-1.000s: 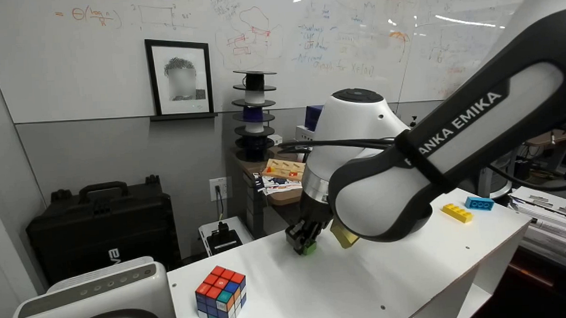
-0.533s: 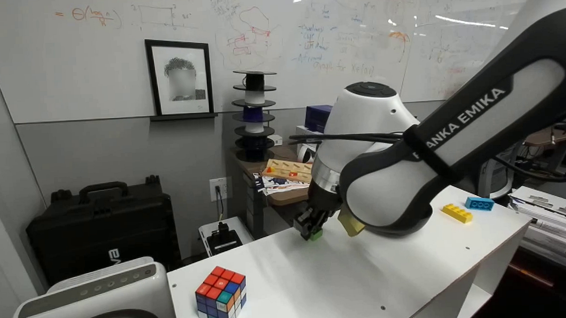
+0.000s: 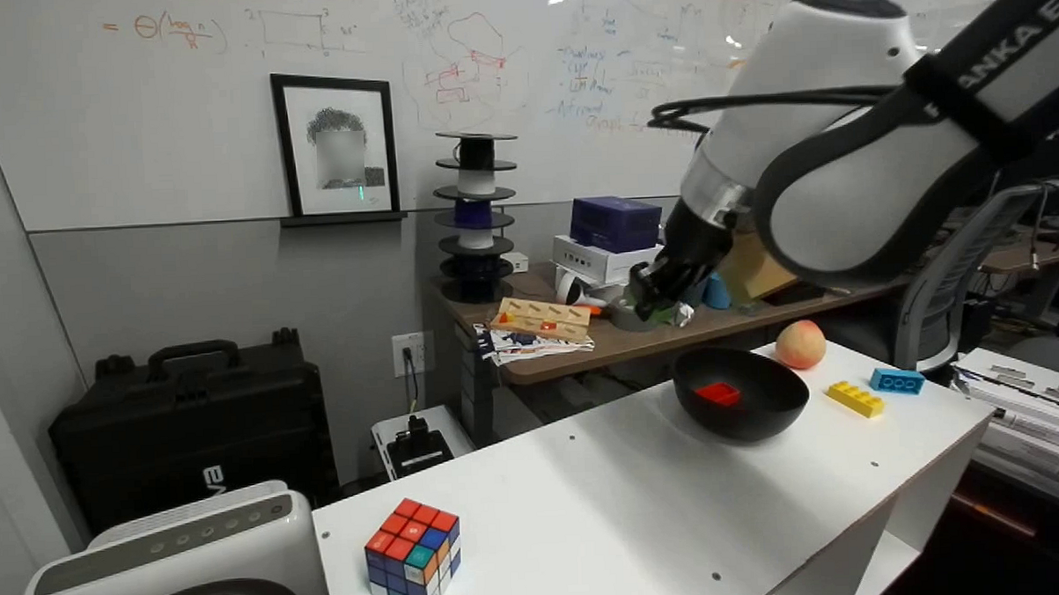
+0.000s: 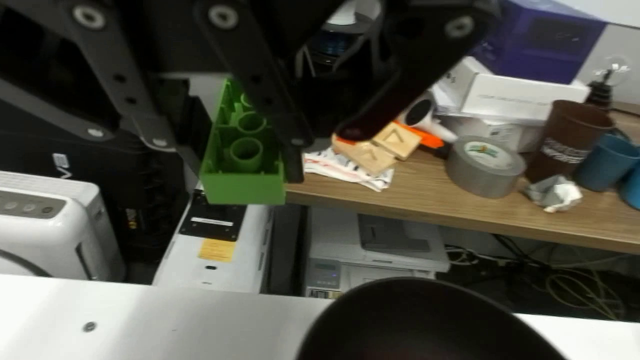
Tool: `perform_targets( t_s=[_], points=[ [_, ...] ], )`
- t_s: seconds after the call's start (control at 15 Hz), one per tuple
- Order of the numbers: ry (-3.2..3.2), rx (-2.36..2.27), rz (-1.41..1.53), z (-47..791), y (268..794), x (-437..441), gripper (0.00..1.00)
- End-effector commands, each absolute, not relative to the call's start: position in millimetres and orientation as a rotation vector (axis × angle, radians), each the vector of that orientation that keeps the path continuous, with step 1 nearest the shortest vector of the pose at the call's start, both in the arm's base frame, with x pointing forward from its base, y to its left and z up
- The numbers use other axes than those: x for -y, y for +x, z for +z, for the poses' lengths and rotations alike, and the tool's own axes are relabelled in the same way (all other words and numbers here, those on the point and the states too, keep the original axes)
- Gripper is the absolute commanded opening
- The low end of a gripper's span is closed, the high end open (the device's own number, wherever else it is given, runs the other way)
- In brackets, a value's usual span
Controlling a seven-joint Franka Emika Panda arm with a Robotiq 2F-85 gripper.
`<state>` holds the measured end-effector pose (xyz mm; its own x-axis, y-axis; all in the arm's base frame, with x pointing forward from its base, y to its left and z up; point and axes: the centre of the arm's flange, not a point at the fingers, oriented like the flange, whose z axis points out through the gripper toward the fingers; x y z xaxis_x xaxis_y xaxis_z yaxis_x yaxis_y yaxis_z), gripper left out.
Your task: Pick up the green, orange, blue and yellow objects from the table and put them in the bowl
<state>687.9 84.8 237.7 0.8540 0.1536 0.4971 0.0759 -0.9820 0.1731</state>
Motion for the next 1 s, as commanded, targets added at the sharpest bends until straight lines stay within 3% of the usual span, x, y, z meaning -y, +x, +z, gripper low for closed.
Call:
perform_targets(
  t_s=[0.0, 0.8, 0.87, 0.93],
  points=[
    [2.832, -0.002, 0.687, 287, 662, -40, 0.16],
    [2.989, 0.128, 0.336, 260, 662, 15, 0.16],
    [3.003, 0.118, 0.344, 260, 661, 19, 0.61],
    [3.013, 0.102, 0.349, 263, 660, 21, 0.62]
  ],
)
